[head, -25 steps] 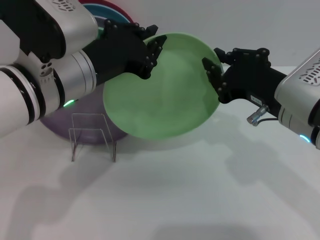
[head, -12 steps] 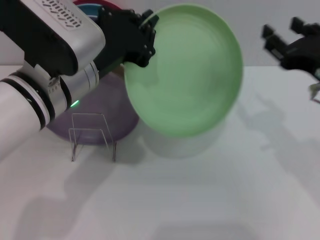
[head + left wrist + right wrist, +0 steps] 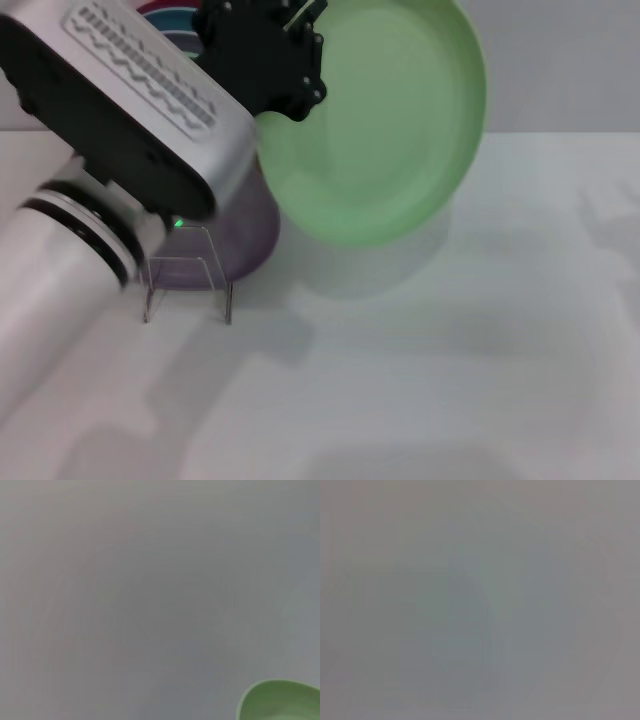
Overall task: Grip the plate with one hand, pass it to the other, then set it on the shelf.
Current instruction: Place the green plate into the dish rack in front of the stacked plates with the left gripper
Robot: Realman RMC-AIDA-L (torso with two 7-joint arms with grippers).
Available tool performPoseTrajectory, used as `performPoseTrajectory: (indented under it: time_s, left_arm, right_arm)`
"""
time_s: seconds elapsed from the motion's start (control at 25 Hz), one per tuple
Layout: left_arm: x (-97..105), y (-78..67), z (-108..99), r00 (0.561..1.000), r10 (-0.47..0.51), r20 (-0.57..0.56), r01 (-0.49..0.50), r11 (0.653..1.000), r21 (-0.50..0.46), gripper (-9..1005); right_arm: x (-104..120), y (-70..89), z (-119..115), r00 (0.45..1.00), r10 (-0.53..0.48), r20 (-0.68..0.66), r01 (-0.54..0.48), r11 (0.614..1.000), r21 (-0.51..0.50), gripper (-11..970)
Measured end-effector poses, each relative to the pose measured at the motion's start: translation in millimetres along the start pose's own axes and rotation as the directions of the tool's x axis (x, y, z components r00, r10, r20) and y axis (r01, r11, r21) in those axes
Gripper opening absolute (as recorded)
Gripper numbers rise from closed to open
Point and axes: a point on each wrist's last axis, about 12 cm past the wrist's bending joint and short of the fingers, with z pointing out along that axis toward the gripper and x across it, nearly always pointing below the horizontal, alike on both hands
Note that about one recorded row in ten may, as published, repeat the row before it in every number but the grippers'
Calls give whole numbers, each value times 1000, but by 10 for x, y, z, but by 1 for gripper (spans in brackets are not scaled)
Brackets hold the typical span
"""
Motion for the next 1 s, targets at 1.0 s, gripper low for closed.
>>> performPoseTrajectory:
  time_s: [1.0]
  left_arm:
    - [925, 123, -847, 775, -87, 626, 223, 964, -143, 46]
  right_arm:
    - [477, 94, 48, 984, -174, 22, 175, 984, -34, 582]
